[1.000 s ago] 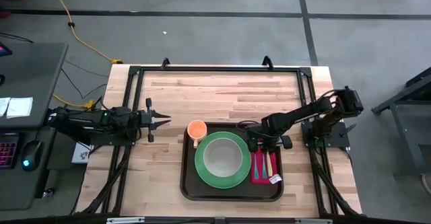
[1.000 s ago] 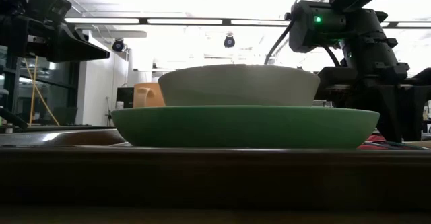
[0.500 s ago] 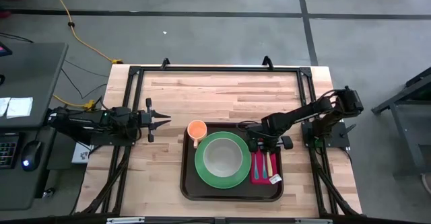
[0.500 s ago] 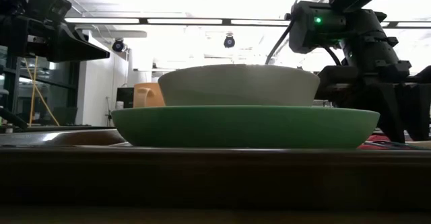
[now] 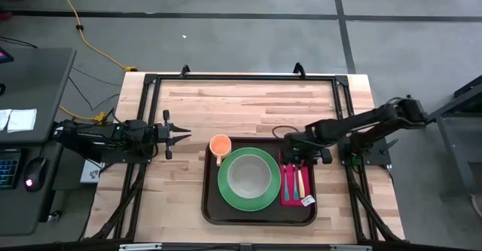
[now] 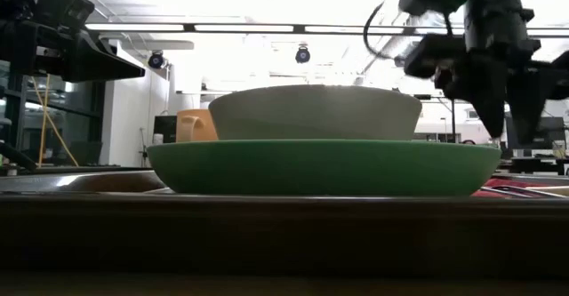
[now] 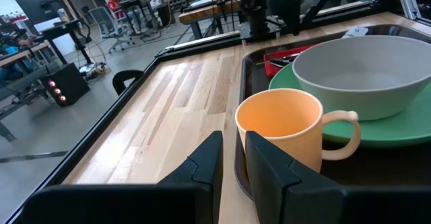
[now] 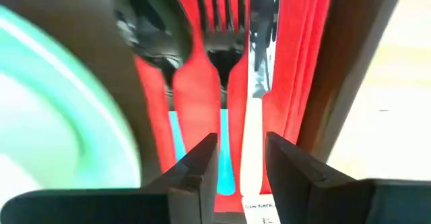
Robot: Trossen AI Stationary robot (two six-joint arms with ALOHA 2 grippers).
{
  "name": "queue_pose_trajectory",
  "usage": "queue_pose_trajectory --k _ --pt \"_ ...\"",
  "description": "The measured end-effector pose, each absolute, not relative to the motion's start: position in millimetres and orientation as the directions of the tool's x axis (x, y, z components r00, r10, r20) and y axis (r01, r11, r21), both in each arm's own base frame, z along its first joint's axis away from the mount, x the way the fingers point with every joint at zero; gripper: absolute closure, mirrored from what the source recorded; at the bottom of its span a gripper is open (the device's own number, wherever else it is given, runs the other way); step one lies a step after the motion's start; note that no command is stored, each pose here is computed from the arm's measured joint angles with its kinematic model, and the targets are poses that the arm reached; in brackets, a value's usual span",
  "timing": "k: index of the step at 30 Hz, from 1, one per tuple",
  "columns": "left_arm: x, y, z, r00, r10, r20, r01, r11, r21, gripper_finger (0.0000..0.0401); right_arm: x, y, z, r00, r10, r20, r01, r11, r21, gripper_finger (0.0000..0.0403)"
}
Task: Set up tray
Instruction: Return to Home Position
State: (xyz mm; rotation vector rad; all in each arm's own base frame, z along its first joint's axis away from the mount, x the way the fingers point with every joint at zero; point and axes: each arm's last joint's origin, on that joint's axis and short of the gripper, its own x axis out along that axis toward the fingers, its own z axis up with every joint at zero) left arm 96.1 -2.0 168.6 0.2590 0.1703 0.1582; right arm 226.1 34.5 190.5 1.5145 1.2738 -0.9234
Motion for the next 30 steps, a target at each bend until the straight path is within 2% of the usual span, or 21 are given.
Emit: queue_pose_trajectory --k 13,26,30 --pt "96 -2 169 0.973 0.177 -0.147 -0.133 0.955 0.266 0.0304 190 23 239 0.404 0.070 -0.912 0.914 -0.063 0.400 0.0304" --pt "96 -2 169 0.973 0.177 -0.147 -0.133 0.955 0.267 0.0304 171 17 255 0.475 -0.049 -0.879 0.876 0.123 0.467 0.0304" --pt "96 -2 169 0.973 0.177 -0.146 -0.133 0.955 0.267 0.0304 171 17 255 0.474 -0.063 -0.879 0.876 0.140 0.462 0.0304"
